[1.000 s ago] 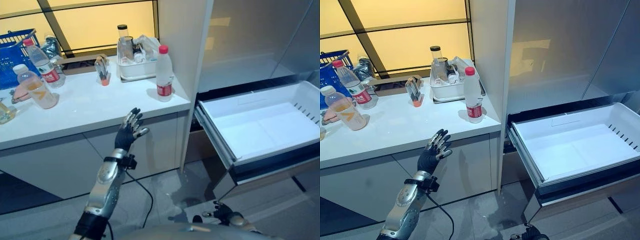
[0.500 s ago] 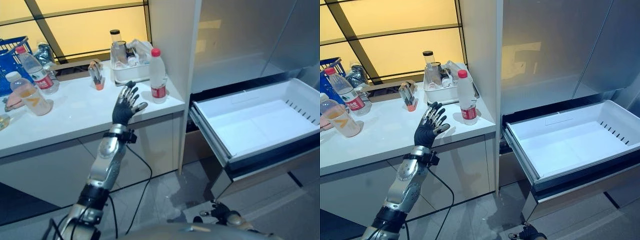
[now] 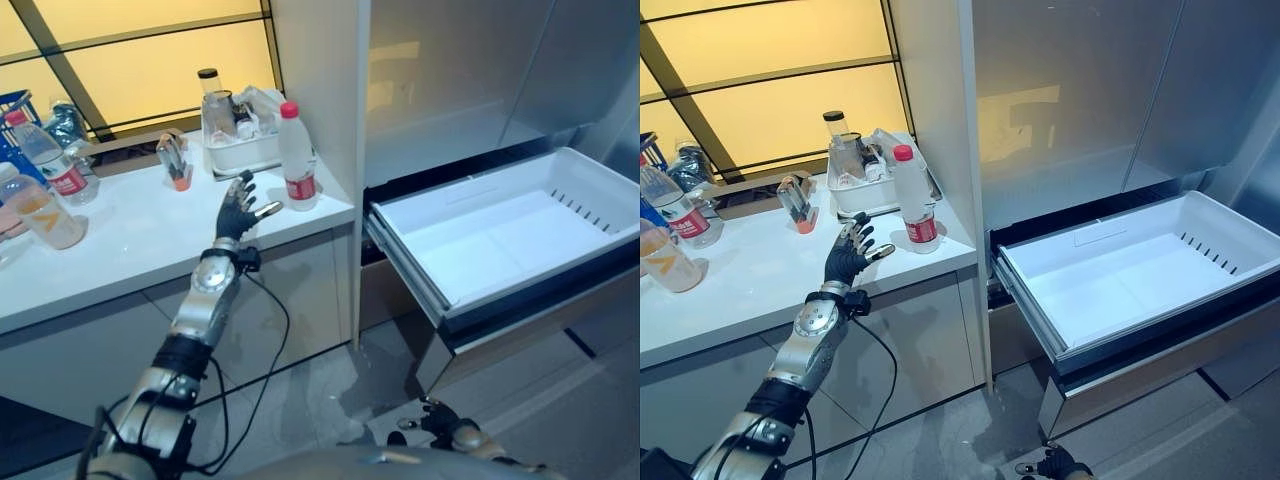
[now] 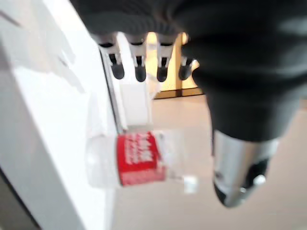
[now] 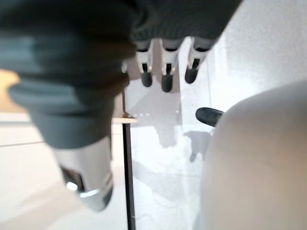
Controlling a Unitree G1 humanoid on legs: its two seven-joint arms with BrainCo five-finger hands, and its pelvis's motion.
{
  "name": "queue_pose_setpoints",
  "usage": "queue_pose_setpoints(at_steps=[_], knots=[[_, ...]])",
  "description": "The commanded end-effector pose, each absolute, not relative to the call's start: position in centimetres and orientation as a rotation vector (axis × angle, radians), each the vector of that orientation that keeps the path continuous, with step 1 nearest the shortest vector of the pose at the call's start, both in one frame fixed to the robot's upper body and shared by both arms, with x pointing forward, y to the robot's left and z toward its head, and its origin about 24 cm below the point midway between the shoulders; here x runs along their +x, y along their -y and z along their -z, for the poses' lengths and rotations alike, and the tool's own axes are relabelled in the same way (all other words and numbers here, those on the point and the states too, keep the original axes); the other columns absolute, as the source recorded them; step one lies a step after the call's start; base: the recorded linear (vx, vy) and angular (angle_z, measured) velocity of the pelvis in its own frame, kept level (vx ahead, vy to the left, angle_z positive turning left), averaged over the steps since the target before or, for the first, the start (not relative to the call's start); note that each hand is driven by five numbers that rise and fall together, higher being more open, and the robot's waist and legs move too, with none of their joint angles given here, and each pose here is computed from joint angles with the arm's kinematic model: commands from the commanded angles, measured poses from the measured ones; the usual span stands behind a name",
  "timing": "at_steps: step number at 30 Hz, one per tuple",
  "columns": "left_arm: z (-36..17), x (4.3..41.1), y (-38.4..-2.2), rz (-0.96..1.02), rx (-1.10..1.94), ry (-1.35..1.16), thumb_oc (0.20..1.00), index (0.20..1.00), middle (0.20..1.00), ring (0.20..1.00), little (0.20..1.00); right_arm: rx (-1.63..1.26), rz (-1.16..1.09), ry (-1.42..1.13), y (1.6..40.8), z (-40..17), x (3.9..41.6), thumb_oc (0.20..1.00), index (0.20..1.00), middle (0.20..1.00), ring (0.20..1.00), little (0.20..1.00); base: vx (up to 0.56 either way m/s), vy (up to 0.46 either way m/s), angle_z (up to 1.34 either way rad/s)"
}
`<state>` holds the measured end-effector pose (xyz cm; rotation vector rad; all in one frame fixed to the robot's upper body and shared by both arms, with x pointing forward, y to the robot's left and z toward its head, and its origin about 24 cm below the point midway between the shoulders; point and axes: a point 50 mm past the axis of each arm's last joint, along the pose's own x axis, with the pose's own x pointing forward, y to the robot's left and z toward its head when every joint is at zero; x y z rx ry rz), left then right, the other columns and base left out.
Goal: Take the drinks into the refrigerator
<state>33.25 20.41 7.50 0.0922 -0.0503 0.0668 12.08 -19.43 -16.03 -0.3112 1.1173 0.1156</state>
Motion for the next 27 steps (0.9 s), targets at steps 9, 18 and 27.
queue_pose_setpoints(at_steps=[9,18,27], knots=[[-16.9,37.4,-22.9,-0.195,0.119,0.292,1.000,1.000,1.000,1.000,1.000,-0.355,-0.130,-1.196,20.0,16.7,9.6,1.000,1.000,1.000,1.000,1.000,0.00,0.001,-0.05],[-20.4,38.9,-22.5,-0.190,0.137,0.344,1.000,1.000,1.000,1.000,1.000,-0.360,-0.119,-1.202,20.5,16.6,9.4,1.000,1.000,1.000,1.000,1.000,0.00,0.000,-0.01],[-21.9,39.1,-22.0,-0.134,0.158,0.369,1.000,1.000,1.000,1.000,1.000,-0.338,-0.082,-1.210,21.0,16.6,9.3,1.000,1.000,1.000,1.000,1.000,0.00,0.001,-0.01]])
